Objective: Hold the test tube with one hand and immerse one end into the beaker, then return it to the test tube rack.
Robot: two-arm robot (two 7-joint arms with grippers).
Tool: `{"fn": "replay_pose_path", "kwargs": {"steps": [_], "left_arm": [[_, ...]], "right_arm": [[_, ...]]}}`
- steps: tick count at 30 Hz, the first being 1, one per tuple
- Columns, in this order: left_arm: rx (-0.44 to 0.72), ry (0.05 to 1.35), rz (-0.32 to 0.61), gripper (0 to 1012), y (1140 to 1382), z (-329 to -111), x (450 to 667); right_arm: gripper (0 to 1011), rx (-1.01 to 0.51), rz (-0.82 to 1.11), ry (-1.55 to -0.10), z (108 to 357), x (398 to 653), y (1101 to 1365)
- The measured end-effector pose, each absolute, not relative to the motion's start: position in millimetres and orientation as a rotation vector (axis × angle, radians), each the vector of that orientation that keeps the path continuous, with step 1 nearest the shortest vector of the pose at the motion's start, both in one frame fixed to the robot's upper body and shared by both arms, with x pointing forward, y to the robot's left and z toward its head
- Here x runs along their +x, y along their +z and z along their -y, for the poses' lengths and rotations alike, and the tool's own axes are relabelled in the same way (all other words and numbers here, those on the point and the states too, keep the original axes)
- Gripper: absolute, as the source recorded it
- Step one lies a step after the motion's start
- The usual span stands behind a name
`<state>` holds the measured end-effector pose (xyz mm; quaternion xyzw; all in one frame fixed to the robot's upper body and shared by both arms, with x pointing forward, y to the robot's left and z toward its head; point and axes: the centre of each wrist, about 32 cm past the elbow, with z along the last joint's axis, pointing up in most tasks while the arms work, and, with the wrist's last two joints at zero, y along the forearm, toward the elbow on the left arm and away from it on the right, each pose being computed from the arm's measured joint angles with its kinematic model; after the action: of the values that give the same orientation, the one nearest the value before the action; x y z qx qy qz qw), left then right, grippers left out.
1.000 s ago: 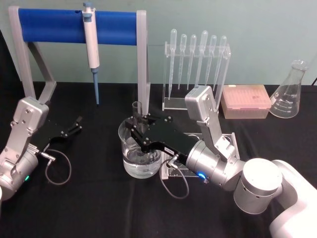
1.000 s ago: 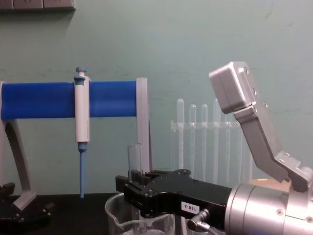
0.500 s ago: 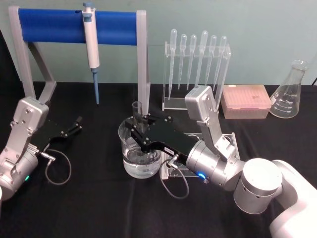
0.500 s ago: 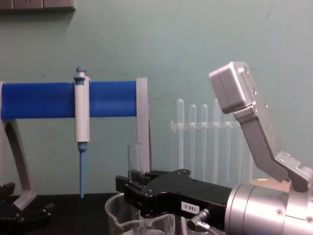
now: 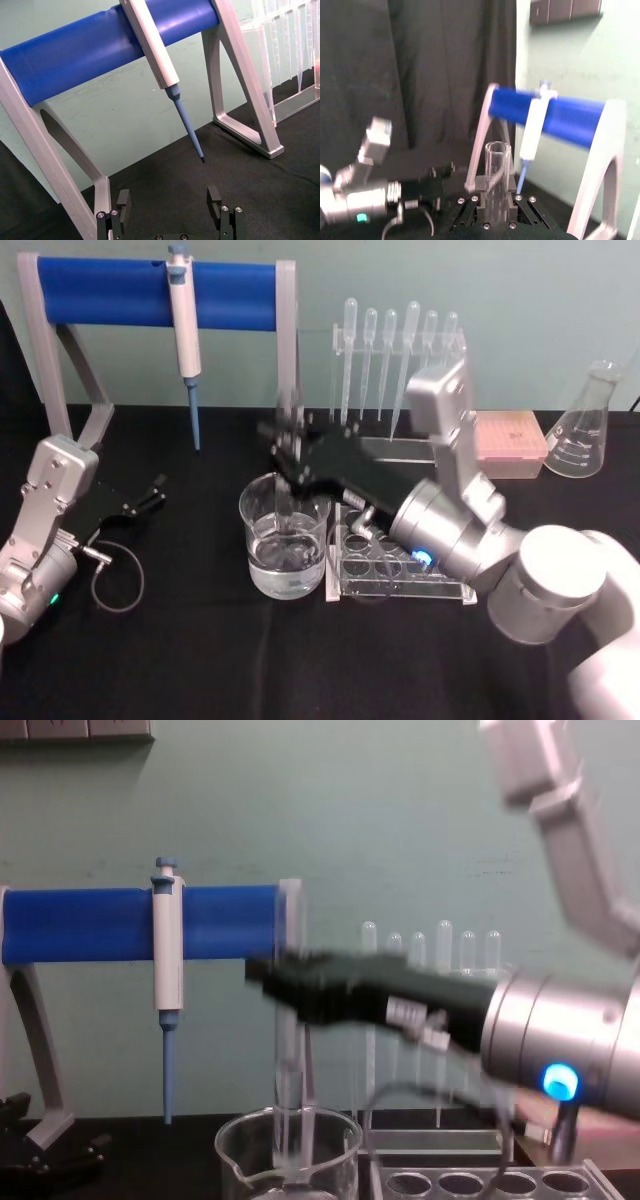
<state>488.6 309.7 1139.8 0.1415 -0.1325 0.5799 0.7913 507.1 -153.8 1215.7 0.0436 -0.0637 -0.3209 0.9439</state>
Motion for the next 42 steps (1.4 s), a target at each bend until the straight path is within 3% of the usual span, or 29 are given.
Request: {"fn": "replay_pose_path", "kwargs": {"steps": [8, 15, 24, 42], "left_arm": [[0.304, 1.248, 0.285, 1000, 1139.8, -309.7, 488.6], [0.305, 1.248, 0.285, 1000, 1139.8, -309.7, 488.6], [0.304, 1.248, 0.285, 1000, 1139.8, -309.7, 488.6], [0.304, 1.248, 0.285, 1000, 1139.8, -309.7, 488.6]], "right_arm": [[228, 0.169, 0.165, -0.676, 172.5, 493.9, 1266.8], [228, 0.140, 0.178, -0.759, 201.1, 471.1, 1277.5], [227, 0.045, 0.153, -0.838, 229.6, 456.2, 1249.4], [227, -0.005, 0.114, -0.856, 225.1, 470.2, 1203.3]]}}
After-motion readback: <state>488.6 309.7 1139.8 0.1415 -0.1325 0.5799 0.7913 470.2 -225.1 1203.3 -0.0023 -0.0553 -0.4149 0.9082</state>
